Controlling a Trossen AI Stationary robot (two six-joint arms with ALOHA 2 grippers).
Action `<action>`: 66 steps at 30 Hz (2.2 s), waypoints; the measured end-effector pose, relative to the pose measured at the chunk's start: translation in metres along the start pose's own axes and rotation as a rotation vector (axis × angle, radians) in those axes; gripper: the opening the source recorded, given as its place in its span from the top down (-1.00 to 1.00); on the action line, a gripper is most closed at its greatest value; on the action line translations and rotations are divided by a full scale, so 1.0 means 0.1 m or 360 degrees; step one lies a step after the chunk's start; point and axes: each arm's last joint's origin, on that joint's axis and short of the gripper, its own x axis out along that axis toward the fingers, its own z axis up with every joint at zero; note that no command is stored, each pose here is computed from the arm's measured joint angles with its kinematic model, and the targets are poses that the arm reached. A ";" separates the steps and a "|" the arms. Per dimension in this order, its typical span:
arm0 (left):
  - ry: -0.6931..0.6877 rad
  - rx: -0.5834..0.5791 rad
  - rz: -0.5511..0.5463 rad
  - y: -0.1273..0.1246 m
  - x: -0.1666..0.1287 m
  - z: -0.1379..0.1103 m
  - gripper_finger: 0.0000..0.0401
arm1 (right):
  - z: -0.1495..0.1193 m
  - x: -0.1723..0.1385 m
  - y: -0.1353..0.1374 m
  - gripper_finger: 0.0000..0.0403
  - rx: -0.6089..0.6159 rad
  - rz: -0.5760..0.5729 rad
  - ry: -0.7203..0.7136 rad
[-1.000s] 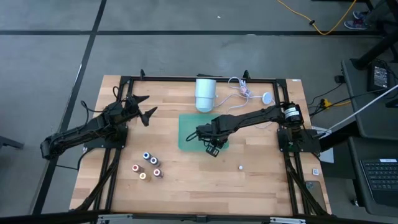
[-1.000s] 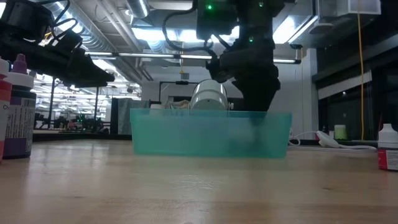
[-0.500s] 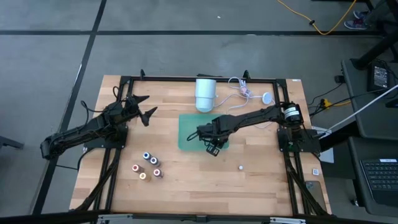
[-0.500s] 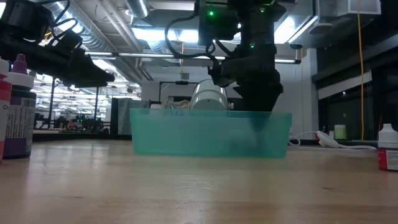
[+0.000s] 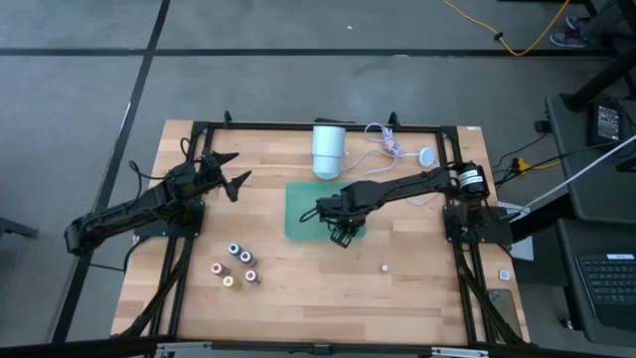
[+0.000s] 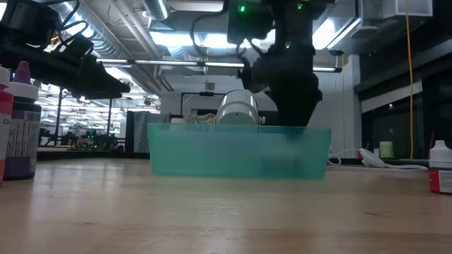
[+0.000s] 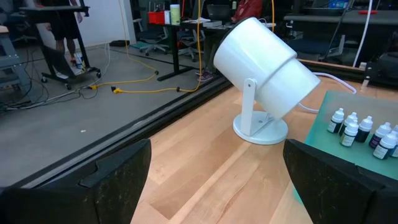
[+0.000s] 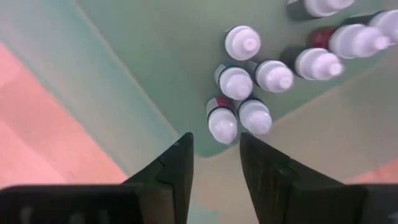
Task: Pick & Place food coloring
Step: Put the small pink food coloring bottle into the green bin, then put the small red food coloring bottle into the green bin
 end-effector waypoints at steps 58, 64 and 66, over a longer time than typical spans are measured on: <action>0.0000 0.0000 0.0000 0.00 0.00 0.00 -0.80 | -1.61 0.13 0.44 -0.22 -0.1221 0.0066 -0.0073; 0.0000 0.0000 0.0000 0.00 0.00 0.00 -0.80 | -1.61 0.16 0.44 -0.21 -0.1219 0.0070 -0.0079; 0.0000 0.0000 0.0000 0.00 0.00 0.00 -0.80 | -1.61 0.16 0.44 -0.17 -0.1219 0.0069 -0.0078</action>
